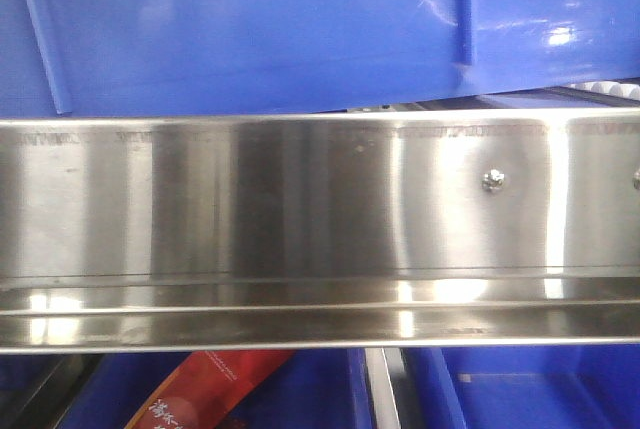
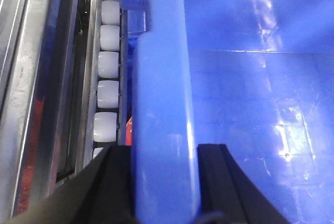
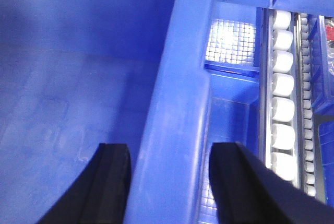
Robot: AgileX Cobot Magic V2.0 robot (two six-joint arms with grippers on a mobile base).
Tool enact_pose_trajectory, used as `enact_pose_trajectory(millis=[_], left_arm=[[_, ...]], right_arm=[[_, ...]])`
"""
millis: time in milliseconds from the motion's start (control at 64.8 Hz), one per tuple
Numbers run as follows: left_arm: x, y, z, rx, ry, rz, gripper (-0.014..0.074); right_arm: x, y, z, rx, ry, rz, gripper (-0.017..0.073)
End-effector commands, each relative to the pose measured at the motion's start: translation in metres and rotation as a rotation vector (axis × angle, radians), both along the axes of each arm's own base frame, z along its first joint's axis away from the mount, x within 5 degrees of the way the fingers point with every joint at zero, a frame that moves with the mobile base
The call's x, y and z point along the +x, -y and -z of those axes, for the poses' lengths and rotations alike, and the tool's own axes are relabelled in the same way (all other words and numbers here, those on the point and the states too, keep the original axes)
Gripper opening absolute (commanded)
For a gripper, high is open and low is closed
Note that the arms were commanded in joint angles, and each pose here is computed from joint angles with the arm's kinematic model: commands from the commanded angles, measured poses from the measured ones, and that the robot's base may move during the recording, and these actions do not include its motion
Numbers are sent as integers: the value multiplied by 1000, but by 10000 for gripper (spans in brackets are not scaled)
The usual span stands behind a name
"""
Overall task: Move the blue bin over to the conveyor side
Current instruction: 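Lift the blue bin with both grippers and pull it off the rollers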
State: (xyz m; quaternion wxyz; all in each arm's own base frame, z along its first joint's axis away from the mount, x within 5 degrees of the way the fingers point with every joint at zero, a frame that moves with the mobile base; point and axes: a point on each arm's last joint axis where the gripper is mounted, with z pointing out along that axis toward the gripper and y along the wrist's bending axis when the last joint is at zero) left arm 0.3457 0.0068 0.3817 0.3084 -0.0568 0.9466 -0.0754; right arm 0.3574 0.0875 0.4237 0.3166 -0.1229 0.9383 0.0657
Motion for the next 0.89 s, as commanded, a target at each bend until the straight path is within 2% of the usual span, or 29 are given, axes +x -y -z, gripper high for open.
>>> enact_pose_trajectory(millis=[0, 339, 555, 879], left_arm=[[-1, 1, -5, -10, 21, 0, -17], [-2, 1, -10, -9, 35, 0, -17], [-19, 2, -40, -6, 150, -7, -17], [-51, 3, -71, 1, 245, -6, -17]], right_arm=[[0, 1, -4, 3, 25, 14, -87], [-5, 2, -10, 7, 41, 14, -87], [-18, 7, -26, -3, 87, 22, -87], [-45, 13, -53, 31, 161, 43, -87]])
